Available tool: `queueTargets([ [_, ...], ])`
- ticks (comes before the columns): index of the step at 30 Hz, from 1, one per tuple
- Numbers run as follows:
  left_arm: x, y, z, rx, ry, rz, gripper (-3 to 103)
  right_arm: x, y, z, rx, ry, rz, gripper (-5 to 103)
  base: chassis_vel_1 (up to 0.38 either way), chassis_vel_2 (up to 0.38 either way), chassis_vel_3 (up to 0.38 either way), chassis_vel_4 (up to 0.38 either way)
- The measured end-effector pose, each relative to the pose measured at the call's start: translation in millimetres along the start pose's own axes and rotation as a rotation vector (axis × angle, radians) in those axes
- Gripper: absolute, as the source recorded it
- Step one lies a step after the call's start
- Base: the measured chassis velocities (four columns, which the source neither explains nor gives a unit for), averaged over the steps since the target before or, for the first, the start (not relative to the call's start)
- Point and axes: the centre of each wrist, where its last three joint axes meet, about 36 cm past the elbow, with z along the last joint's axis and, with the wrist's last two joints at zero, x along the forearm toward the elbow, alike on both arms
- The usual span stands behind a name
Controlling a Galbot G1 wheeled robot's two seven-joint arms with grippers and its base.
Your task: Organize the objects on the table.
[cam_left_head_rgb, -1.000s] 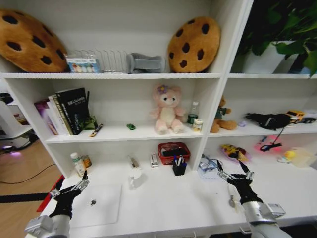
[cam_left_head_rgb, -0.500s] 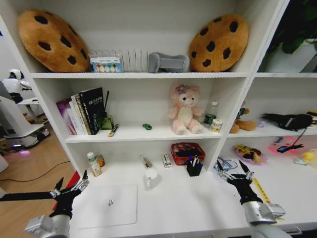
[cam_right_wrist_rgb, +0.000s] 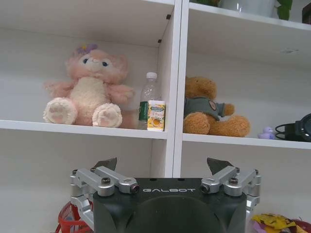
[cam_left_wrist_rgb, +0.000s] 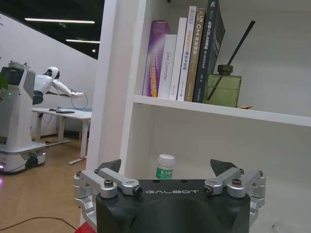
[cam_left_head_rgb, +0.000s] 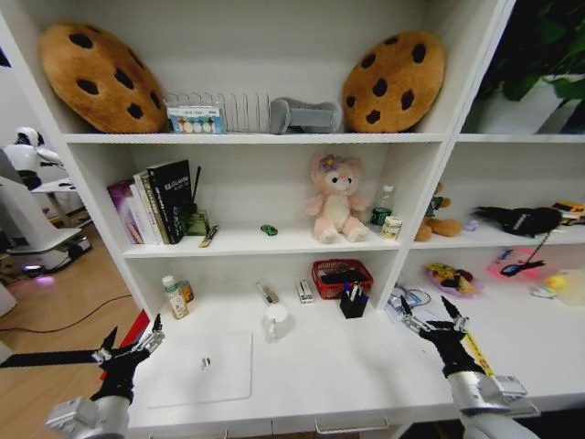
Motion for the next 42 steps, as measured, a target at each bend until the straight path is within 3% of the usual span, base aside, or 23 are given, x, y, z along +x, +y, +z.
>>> queueTargets([
  [26,0.1,0.0,-0.1,0.0,0.0,0.0,100,0.1,0.0,0.1,0.0,0.001,0.0,100,0.291,-0.298,-0.3,0.301],
  [42,-0.1,0.0,-0.1,0.0,0.0,0.0,100,-0.1,0.0,0.0,0.0,0.0,0.0,100,0.008,0.001,-0.006,0.012],
])
